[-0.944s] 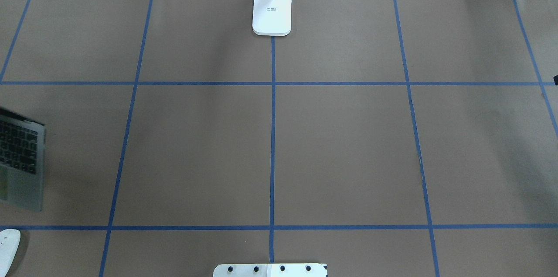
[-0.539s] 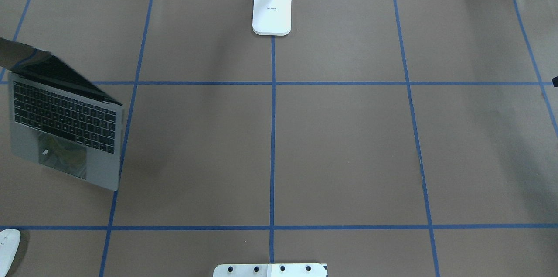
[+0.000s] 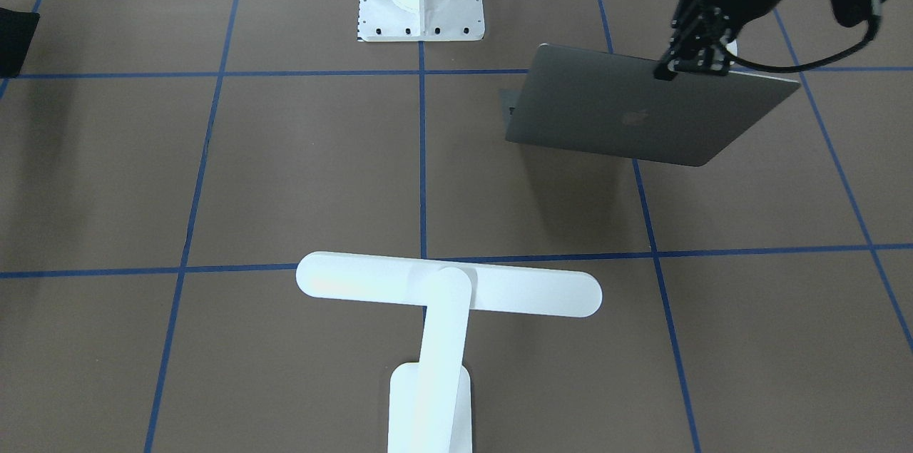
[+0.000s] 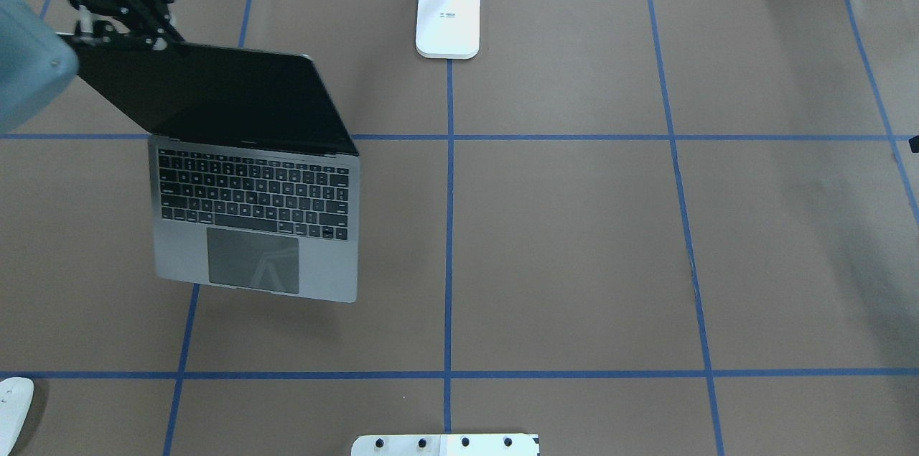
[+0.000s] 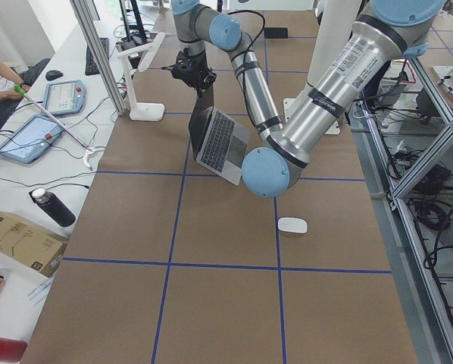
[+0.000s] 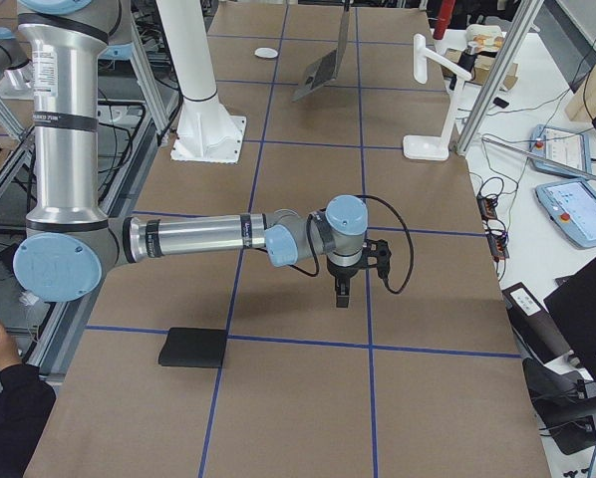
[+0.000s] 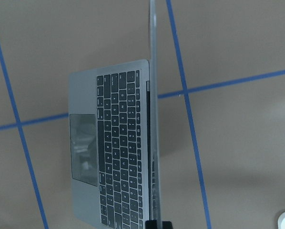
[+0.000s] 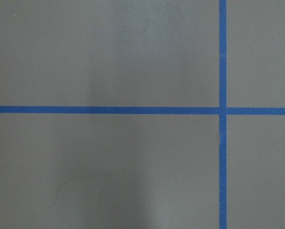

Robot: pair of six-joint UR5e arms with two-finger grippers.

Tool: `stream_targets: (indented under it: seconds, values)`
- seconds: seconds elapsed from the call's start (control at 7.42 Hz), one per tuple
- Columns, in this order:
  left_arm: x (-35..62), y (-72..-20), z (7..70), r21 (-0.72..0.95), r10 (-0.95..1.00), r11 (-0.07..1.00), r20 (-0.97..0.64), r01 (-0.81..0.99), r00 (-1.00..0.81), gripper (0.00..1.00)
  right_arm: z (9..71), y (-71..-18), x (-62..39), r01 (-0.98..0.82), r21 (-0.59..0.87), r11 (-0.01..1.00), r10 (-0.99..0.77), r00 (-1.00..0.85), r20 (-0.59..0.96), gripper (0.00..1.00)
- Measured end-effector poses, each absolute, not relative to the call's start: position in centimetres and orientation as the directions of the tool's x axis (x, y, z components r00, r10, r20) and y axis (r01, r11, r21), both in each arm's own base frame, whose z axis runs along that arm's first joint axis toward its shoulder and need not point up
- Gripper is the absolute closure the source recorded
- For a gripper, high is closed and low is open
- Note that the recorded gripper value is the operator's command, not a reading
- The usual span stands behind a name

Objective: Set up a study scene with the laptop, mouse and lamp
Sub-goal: 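Swing the laptop with the left gripper to the table center before the lamp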

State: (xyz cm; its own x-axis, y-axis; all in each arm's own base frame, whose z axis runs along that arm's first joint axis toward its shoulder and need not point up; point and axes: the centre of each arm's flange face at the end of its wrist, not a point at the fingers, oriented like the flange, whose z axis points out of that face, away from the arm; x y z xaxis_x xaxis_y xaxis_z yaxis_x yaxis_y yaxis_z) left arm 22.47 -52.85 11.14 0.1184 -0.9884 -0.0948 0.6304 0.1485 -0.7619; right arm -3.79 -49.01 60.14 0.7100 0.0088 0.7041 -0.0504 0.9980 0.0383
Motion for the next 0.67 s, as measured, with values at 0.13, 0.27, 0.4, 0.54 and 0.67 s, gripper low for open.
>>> stream_targets:
  seconds: [0.13, 0.27, 0.4, 0.54, 0.67]
  values:
    - [26.0, -54.7, 8.2, -0.75, -0.989, 0.139, -0.075, 0.647, 0.125, 1.0, 60.3, -49.0, -3.8, -0.049, 0.035, 0.998, 0.011, 0.709, 0.705, 0.0]
    - [29.7, -56.8, 5.4, -0.737, -0.989, 0.128, -0.05, 0.663, 0.136, 1.0, 60.3, -49.0, -3.9, -0.047, 0.031, 0.998, 0.012, 0.703, 0.711, 0.0]
    - [32.8, -58.4, 2.9, -0.732, -0.99, 0.11, -0.024, 0.672, 0.136, 1.0, 60.4, -48.9, -4.0, -0.045, 0.024, 0.999, 0.014, 0.695, 0.719, 0.0]
    - [35.0, -59.2, 1.0, -0.734, -0.992, 0.087, -0.003, 0.674, 0.125, 1.0, 60.8, -48.9, -4.0, -0.043, 0.013, 0.999, 0.02, 0.69, 0.723, 0.0]
    - [37.2, -59.5, -0.1, -0.736, -0.992, 0.07, 0.016, 0.673, 0.121, 1.0, 61.3, -48.9, -4.0, -0.042, 0.001, 0.999, 0.028, 0.69, 0.724, 0.0]
